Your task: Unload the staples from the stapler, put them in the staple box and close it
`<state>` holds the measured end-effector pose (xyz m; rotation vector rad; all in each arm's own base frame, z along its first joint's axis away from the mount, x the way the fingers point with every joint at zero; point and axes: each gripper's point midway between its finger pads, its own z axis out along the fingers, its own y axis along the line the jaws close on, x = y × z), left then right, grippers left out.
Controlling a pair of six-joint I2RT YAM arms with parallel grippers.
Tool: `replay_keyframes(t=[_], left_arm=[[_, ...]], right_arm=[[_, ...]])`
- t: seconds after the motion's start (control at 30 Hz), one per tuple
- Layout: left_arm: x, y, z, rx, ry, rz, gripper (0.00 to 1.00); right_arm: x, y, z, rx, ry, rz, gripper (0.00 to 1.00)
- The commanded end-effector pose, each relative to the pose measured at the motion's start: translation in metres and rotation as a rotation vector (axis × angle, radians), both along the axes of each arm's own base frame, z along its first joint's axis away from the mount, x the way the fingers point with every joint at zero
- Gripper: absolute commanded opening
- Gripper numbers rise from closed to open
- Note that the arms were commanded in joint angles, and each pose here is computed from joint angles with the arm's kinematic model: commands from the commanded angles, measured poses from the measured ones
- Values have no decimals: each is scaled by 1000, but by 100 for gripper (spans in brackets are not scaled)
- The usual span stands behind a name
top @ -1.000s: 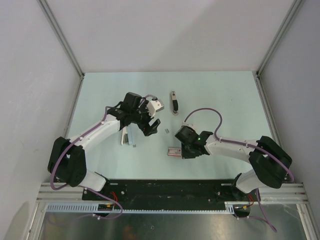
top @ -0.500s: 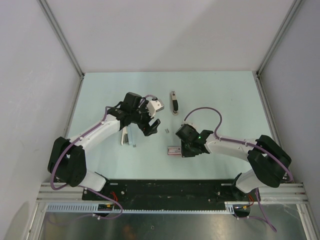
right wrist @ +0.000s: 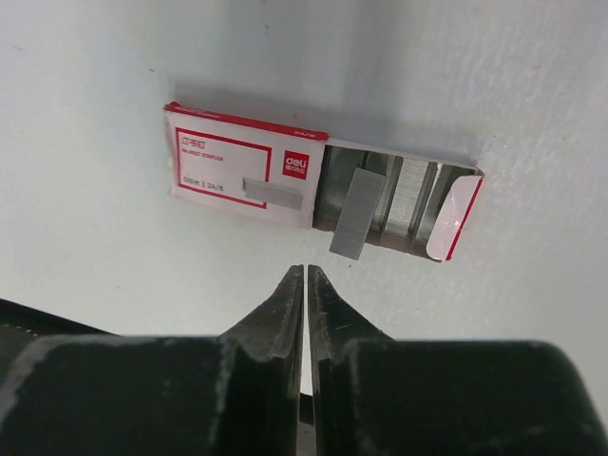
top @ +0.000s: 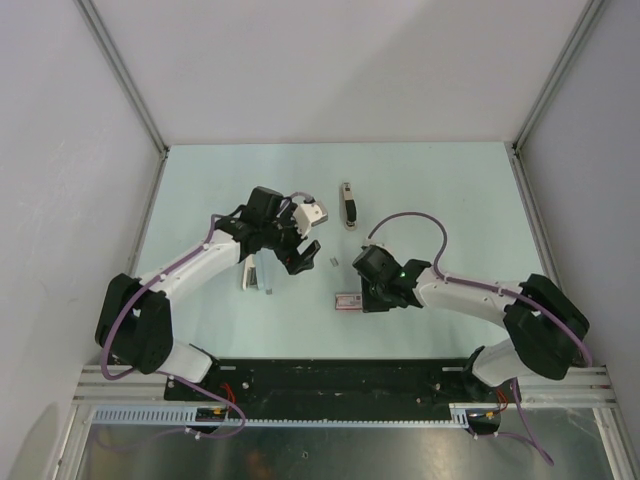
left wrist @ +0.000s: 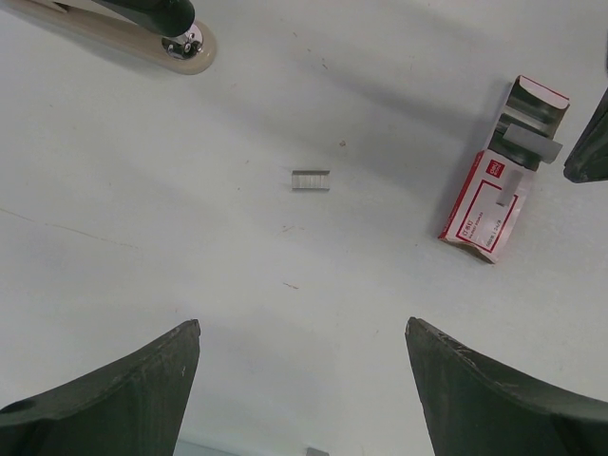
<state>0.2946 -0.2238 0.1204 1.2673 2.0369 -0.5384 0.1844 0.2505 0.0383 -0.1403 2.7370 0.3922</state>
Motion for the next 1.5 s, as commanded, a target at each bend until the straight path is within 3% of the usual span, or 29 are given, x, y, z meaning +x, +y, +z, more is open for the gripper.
replay_keyframes(t=[0.0,0.13,0.23,0.43,0.73,1.47], left_arm=[[-3,-3,13,-21,-52,-39,93],[-2,-4,15,-25,-55,-40,93],[-3,-5,14,-26,-50,-42,93],[-4,-6,12,-26,-44,-48,93],[-4,-9,10,-25,-40,-56,93],[-5,-6,11,-15,-64,-70,93]], right_arm=[[16,9,38,84,-90,-8,11],[19,-2,48,72,-124,-17,13],[17,-10,45,40,-122,-17,8],[0,-11,24,30,-32,43,1],[-21,2,5,69,88,154,0],[4,-2,-4,66,119,143,0]])
